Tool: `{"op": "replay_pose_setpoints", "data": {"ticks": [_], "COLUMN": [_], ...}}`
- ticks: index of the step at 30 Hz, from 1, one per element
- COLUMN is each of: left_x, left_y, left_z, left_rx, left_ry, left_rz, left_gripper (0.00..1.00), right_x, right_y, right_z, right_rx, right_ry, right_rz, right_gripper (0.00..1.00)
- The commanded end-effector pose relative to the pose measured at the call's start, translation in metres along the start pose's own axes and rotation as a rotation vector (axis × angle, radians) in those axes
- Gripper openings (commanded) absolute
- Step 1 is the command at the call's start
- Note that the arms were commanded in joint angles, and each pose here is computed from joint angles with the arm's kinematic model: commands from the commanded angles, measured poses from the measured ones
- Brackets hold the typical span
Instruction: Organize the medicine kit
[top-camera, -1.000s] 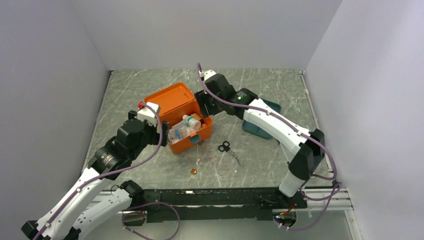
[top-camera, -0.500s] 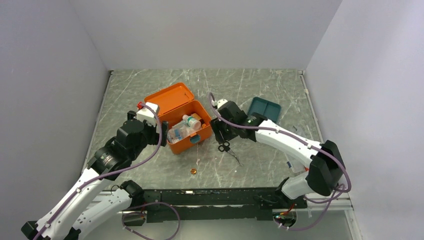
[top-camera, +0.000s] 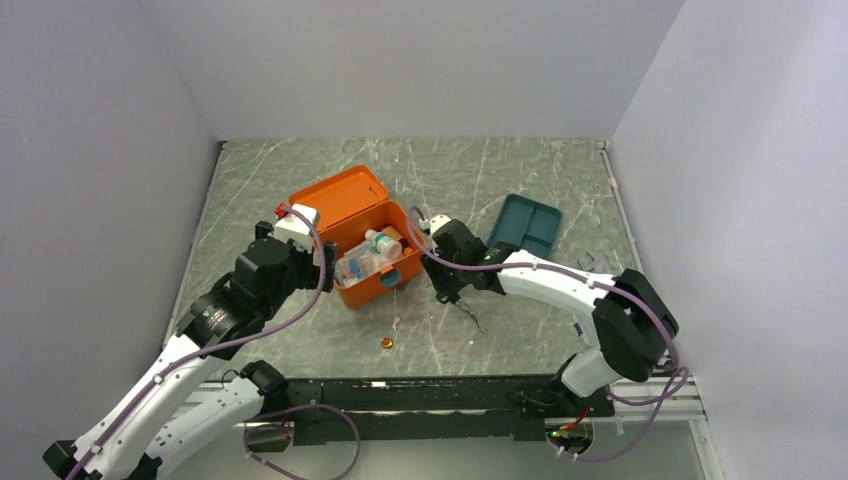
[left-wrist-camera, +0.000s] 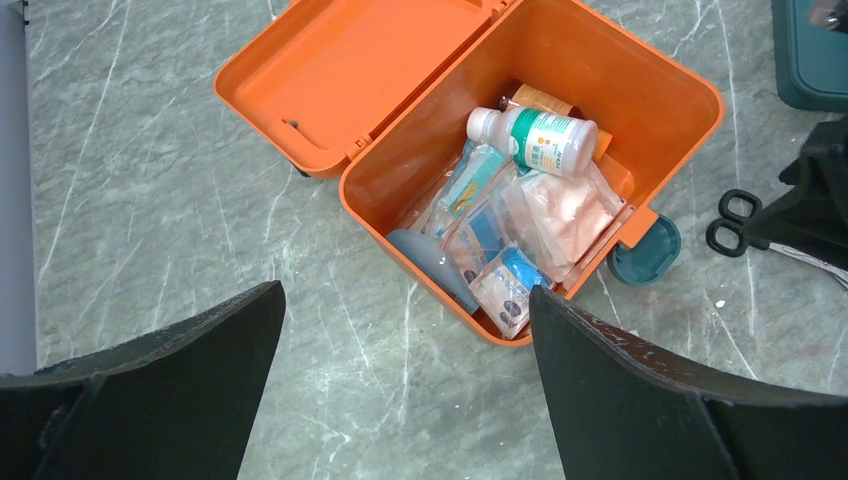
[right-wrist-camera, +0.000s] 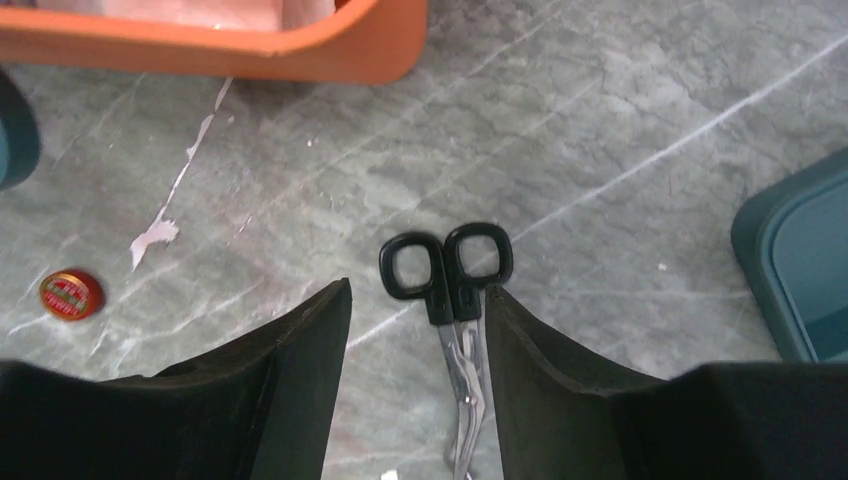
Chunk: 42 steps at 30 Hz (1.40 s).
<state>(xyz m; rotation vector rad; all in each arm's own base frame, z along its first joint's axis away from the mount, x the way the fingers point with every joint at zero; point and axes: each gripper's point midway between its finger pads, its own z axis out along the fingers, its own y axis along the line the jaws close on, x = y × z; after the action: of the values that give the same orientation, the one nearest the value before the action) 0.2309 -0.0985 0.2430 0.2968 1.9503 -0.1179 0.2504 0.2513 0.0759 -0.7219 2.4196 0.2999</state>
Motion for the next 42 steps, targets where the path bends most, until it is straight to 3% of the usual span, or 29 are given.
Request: {"op": "replay_pose_setpoints", "data": {"ticks": [1,16,37,42], "left_x": [-0.006,-0.006,-0.006,-0.005], "left_y": [0.002,0.001,0.000,0.001], "left_z": [0.002,0.003,0.004,0.005], "left_rx": [-0.018,-0.012,-0.006,-0.009], "left_ry": [-0.026,-0.022,-0.019,-0.013], "left_rz": [-0.021,-0.022,-0.025,-0.025], "left_gripper": [0.99,0.99,0.99,0.99], "right_x": [-0.018,0.013,0.034,0.040], "right_y": [0.001,-0.004,-0.010,-0.012], "right_z": [0.017,0.041,0.053,0.054], "right_rx": [0.005,0.001,0.006,0.006], "right_ry": [-0.064,0.010,0.073,0.088], "right_rz": [-0.050,-0.041,-0.030,-0.026], "right_gripper": [0.53,0.40,0.30,0.22]}}
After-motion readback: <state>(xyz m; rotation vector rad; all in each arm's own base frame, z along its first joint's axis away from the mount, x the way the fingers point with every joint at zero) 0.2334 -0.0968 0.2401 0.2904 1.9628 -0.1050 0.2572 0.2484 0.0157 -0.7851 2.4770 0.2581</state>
